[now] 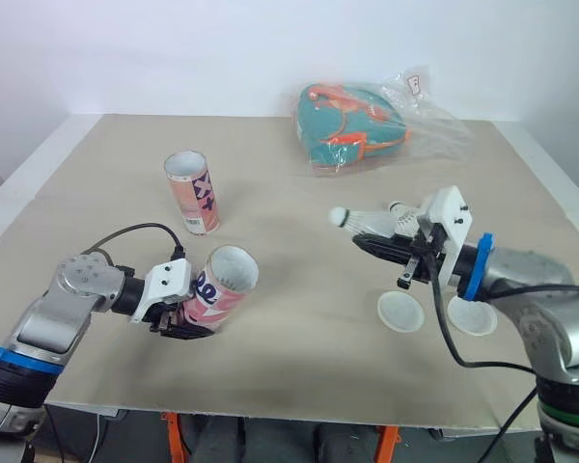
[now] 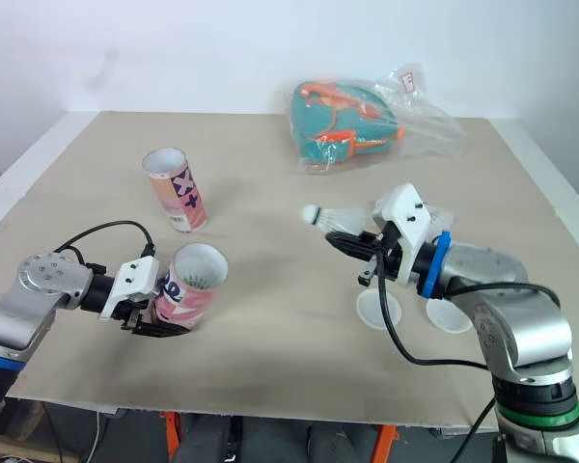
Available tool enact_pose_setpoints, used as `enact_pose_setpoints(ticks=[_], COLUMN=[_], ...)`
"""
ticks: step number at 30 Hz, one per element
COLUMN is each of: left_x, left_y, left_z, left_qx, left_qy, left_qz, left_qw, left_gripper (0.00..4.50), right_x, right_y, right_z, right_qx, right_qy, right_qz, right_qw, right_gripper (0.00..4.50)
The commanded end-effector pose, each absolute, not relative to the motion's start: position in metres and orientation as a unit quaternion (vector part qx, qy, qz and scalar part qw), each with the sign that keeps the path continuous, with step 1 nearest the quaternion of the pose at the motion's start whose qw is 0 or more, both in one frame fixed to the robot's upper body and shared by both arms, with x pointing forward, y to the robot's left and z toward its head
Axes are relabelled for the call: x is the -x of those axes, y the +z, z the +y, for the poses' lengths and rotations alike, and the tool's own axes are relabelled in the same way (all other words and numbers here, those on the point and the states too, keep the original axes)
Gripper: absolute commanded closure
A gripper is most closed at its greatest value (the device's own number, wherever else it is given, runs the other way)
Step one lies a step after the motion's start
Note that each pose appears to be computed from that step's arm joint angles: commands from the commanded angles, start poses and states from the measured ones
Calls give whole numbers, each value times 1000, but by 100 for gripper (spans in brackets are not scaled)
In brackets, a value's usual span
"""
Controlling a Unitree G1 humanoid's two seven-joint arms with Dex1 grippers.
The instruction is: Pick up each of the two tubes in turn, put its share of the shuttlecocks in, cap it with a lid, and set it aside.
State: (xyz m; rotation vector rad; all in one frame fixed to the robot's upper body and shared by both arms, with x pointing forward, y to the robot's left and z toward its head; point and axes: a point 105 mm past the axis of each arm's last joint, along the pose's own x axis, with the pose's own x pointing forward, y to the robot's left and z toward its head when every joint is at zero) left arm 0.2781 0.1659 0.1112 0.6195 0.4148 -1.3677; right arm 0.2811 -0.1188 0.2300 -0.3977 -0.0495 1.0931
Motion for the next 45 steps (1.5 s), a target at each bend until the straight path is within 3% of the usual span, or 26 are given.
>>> enact_pose_setpoints(ticks=[1,9,14,20,31,34,41,42,45], left_x=[-272,-273,-272,-271,-271,-273,-272,-272,-272], left_y=[86,88,88,89,89,90,90,90,89], left_z=[161,163,164,166,167,166,165,165,165], left_qx=[-263,-266,-266,-266,-267,-267,-266,-266,-265], left_qy=[-628,-627,-623,-618,-614,-615,-615,-615,-615], left_qz=[229,229,230,230,231,229,227,227,228], left_qw=[696,696,699,703,706,706,707,707,707], left_gripper=[133,133,133,133,133,133,133,133,133], right_x=[-265,-266,-278,-276,-281,-280,-255,-253,-253], right_y=[243,243,251,241,239,244,266,269,275], right_z=[-86,-43,-26,-20,-15,-12,-20,-21,-25], right_qx=[254,397,411,439,457,446,367,355,323], right_qy=[598,666,664,686,683,690,746,751,758], right_qz=[-64,-109,-137,-136,-143,-148,-145,-144,-136], right_qw=[758,623,609,564,551,550,536,538,551], right_gripper=[444,444,444,444,444,349,29,9,9])
